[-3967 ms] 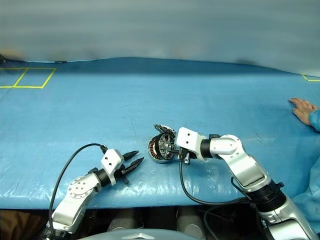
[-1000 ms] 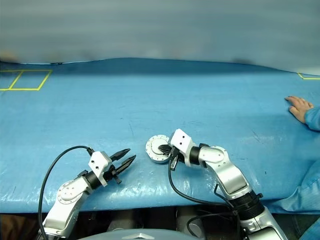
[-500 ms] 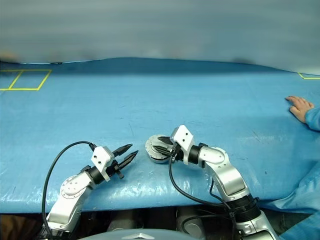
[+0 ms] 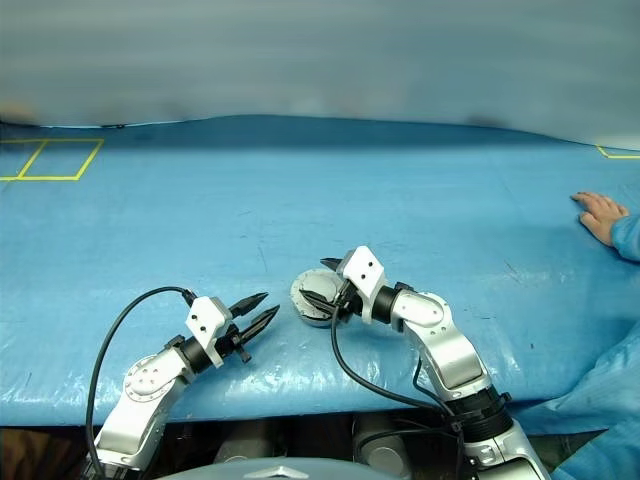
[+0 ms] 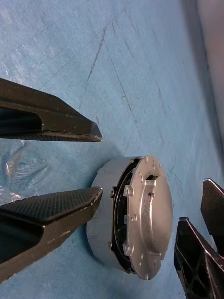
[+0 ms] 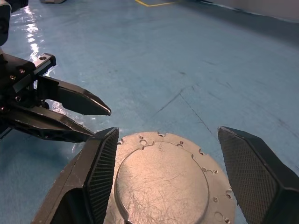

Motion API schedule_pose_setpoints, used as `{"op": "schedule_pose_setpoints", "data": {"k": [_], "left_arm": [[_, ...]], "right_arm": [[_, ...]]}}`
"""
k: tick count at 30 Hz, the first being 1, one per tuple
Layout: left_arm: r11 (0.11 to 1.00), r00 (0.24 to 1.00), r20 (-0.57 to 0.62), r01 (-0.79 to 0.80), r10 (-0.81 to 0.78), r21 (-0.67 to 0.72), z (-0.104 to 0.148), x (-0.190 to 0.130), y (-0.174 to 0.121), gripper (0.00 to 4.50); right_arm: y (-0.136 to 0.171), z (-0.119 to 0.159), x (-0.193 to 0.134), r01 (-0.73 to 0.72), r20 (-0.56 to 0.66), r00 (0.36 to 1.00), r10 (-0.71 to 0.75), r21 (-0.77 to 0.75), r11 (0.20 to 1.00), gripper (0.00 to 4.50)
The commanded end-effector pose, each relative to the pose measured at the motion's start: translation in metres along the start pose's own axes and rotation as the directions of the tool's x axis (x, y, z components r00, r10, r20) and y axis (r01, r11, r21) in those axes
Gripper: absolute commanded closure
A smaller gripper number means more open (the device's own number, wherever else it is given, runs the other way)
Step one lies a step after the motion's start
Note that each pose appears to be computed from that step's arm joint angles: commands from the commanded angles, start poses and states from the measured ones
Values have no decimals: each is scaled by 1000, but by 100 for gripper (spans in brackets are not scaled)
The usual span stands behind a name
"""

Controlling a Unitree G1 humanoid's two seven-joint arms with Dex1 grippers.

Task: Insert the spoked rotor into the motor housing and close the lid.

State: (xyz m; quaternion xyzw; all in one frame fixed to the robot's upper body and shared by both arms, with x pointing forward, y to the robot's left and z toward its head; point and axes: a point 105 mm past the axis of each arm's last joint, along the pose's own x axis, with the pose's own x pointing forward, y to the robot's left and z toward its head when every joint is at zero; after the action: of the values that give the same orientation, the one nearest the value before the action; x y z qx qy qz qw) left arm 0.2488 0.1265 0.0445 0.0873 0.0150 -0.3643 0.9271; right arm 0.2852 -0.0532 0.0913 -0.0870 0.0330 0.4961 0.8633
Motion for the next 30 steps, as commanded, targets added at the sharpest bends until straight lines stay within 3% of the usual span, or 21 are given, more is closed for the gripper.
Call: {"op": "schedule_pose_setpoints", "data": {"k": [1,12,30], "left_arm": [[1000,999,30,12,-12,28,11,1,-2,288],[999,1000,19,15,-16,39,8,3,-2,288],[999,1000,22,7,-9,50,7,2,0,288]], "right_arm": [[3,3,1,-8,13,1000,8,-17,1000,96],[-3,-10,4,31,-14,999,-31,25,999,96],[12,-25,8,-41,-78,996,42,24,999,96]]}}
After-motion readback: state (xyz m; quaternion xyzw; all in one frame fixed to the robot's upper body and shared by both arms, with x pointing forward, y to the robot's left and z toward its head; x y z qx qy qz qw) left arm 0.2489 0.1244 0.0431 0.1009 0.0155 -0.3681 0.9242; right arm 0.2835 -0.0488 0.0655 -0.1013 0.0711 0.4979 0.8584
